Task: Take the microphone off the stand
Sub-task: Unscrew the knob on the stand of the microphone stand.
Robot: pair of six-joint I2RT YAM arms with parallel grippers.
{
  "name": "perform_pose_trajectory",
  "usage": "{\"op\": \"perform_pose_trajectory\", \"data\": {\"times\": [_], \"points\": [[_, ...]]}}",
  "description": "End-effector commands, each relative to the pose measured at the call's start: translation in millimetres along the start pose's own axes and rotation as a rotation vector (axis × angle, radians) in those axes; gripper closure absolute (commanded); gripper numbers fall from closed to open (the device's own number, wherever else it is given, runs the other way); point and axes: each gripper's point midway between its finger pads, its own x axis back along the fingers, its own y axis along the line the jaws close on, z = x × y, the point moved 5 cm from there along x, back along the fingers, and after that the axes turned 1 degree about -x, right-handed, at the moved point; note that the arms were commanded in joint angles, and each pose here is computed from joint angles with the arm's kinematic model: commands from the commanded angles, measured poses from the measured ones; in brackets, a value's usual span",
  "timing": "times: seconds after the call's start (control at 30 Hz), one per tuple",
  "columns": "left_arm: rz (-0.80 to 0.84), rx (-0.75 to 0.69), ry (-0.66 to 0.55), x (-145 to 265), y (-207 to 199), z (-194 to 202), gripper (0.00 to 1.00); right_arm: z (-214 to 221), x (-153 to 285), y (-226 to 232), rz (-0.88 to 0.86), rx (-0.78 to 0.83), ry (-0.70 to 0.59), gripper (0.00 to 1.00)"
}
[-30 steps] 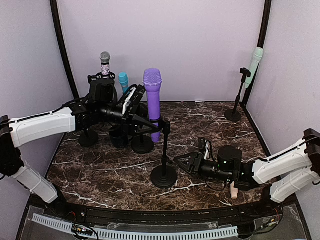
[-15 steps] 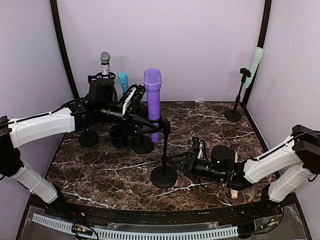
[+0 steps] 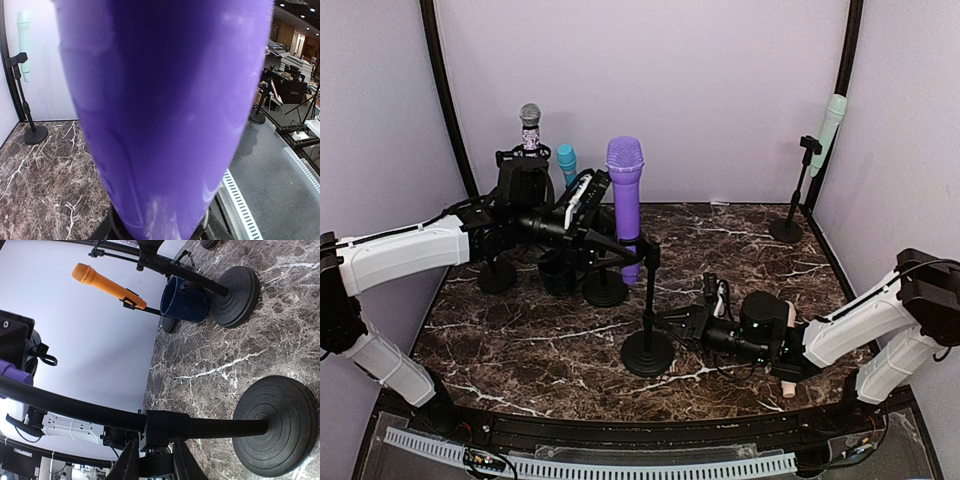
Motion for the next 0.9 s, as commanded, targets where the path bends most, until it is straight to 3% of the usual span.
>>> {"op": "perform_pose_trajectory", "data": {"times": [0.0, 0.37, 0.87], "points": [[-0.013, 0.155, 0.125, -2.0, -2.3, 42.4, 1.00, -1.5, 2.6, 19.5, -0.097, 0.022, -0.014, 0.82], [-0.011, 0.162, 0.131, -3.4, -0.9, 45.5, 1.00, 8.1, 3.0, 18.4, -0.039, 0.237, 0.012, 0.90], [-0.004, 0.175, 0.134, -5.6, 0.8, 49.2, 1.00, 21.1, 2.4, 38.1, 0.276, 0.853, 0.074, 0.90]]}}
